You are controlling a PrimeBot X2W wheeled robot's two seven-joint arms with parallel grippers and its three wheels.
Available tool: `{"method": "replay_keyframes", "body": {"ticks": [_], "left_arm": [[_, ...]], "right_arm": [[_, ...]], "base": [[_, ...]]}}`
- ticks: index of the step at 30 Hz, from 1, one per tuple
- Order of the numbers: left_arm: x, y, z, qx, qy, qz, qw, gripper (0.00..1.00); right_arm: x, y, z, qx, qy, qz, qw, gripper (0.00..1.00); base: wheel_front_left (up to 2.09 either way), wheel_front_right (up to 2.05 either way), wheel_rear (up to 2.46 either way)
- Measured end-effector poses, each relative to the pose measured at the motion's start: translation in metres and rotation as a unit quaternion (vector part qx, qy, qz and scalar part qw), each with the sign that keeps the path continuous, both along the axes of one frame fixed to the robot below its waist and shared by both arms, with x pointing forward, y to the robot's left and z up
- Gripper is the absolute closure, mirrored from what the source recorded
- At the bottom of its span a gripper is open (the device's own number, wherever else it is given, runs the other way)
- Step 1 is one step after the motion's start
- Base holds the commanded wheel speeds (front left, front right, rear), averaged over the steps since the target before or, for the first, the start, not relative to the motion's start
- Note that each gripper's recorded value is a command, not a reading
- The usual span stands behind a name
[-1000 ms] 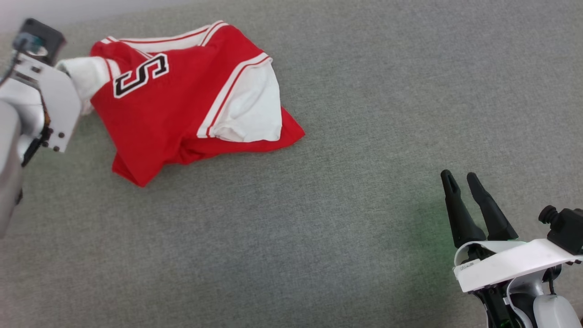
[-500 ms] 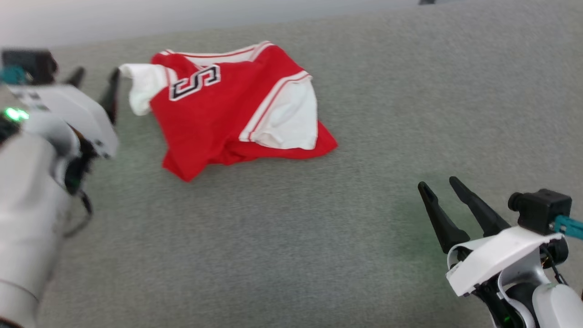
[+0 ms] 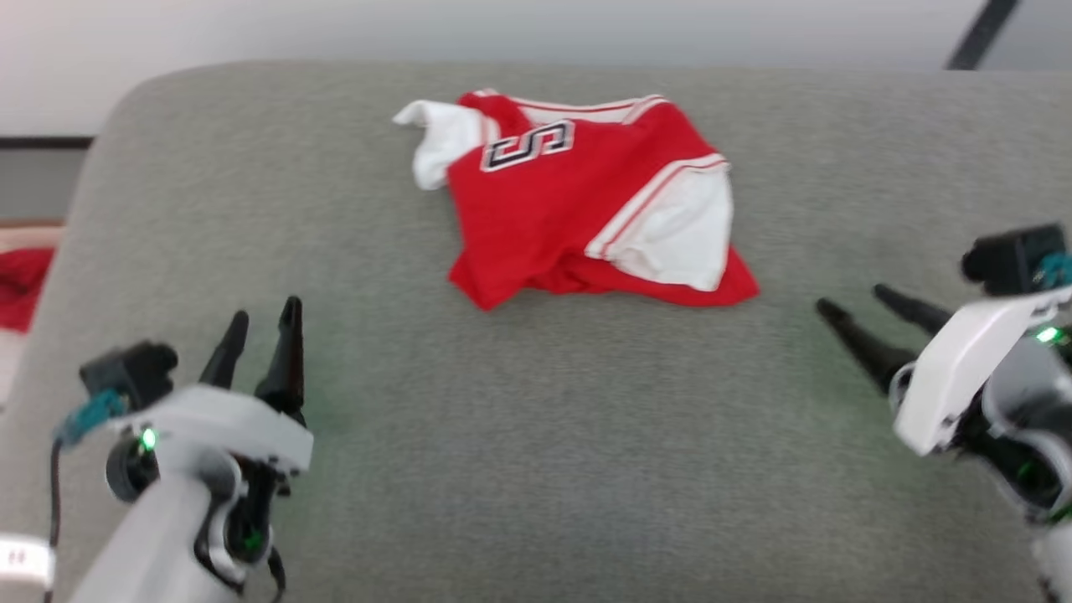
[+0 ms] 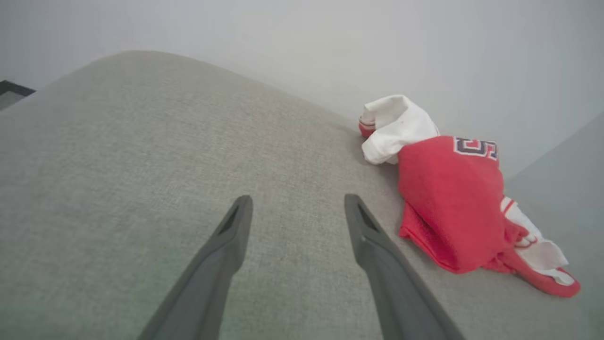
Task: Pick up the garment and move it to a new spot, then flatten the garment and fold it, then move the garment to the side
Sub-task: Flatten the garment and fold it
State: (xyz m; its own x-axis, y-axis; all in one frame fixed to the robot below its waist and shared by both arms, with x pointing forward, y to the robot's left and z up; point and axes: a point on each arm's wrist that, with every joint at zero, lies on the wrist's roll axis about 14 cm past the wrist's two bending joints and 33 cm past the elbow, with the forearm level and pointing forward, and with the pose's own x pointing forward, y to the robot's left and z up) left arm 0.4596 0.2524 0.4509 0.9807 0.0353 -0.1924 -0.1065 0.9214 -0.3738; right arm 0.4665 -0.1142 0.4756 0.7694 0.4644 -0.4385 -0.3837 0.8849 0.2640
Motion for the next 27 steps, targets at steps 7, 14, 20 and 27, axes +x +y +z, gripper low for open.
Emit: {"method": "replay_keyframes", "body": {"ticks": [7,14,20,27], "left_arm": [[-0.058,0.02,0.016,0.0,-0.029,0.077,0.997,0.0],[-0.072,0.022,0.023,0.006,-0.042,0.1,0.994,0.0],[-0.073,0.026,0.009,0.004,-0.027,0.11,0.994,0.0],[-0.07,0.028,-0.003,0.005,-0.018,0.117,0.993,0.0]], "right_arm": [[0.045,0.012,0.0,-0.047,0.054,0.039,0.997,0.0],[0.084,0.039,-0.015,-0.09,0.103,0.068,0.988,0.0],[0.105,0.055,-0.042,-0.115,0.14,0.078,0.98,0.0],[0.12,0.068,-0.068,-0.119,0.162,0.077,0.976,0.0]], "base": [[0.0,0.0,0.0],[0.0,0.0,0.0],[0.0,0.0,0.0],[0.0,0.0,0.0]]}}
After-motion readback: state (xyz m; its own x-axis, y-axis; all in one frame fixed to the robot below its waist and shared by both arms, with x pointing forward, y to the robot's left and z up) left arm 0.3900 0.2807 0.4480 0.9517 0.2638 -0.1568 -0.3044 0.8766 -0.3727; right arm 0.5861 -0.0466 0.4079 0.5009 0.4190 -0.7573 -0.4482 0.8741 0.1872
